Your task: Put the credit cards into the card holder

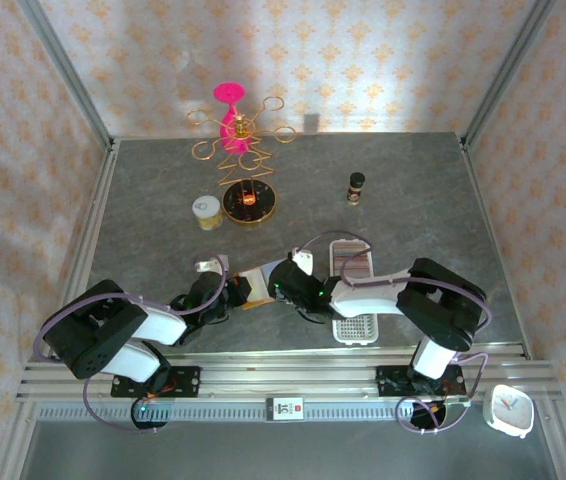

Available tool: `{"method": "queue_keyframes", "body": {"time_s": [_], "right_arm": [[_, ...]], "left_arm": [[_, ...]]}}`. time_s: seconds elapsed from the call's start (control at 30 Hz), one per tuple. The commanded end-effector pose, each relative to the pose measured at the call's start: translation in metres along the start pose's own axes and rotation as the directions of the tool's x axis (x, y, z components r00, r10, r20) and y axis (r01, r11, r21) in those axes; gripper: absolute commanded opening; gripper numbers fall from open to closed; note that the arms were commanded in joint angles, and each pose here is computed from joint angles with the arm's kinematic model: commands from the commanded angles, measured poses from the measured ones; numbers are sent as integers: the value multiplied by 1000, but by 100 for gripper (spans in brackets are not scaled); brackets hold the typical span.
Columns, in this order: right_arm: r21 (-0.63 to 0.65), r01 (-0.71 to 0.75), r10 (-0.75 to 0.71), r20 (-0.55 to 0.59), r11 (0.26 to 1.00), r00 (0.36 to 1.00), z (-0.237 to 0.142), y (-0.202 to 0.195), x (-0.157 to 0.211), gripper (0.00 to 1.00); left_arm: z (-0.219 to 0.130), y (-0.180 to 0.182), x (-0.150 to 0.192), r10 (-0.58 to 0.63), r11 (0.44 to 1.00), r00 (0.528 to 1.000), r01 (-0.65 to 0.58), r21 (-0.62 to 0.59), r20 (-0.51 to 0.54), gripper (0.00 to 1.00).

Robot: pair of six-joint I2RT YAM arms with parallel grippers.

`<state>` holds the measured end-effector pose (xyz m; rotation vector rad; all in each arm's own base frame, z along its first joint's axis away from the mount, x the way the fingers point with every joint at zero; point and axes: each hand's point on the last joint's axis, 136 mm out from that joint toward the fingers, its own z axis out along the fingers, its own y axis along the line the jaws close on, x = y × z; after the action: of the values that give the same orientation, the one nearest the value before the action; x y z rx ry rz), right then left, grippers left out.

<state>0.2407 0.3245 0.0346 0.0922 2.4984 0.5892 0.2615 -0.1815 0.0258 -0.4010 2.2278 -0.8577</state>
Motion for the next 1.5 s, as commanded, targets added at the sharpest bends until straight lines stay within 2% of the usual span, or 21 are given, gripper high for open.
{"method": "queue_keyframes", "body": {"time_s": [0.0, 0.33, 0.73, 0.97, 1.2, 1.47], "right_arm": [[46, 47, -45, -41, 998, 998, 7, -6, 13, 45], [-172, -13, 3, -59, 985, 998, 0, 43, 10, 46], [-308, -81, 52, -102, 948, 993, -1, 66, 17, 45], [-312, -98, 66, -109, 945, 992, 2, 68, 18, 45], [-305, -109, 77, -115, 946, 990, 6, 66, 20, 45], [-308, -103, 68, -121, 946, 990, 7, 70, 20, 45]], "left_arm": [[-2, 6, 3, 3, 1000, 1000, -3, -8, -11, 0], [-2, 10, 1, -3, 1000, 1000, 4, -30, 4, 0], [-6, 5, -3, -32, 999, 999, 31, 7, 30, 0], [-15, 5, -13, -70, 998, 994, 69, 16, 85, 0], [-29, -4, -27, -105, 992, 981, 93, 80, 160, 1], [-51, 15, -50, -137, 990, 944, 144, 1, 301, 1]]}}
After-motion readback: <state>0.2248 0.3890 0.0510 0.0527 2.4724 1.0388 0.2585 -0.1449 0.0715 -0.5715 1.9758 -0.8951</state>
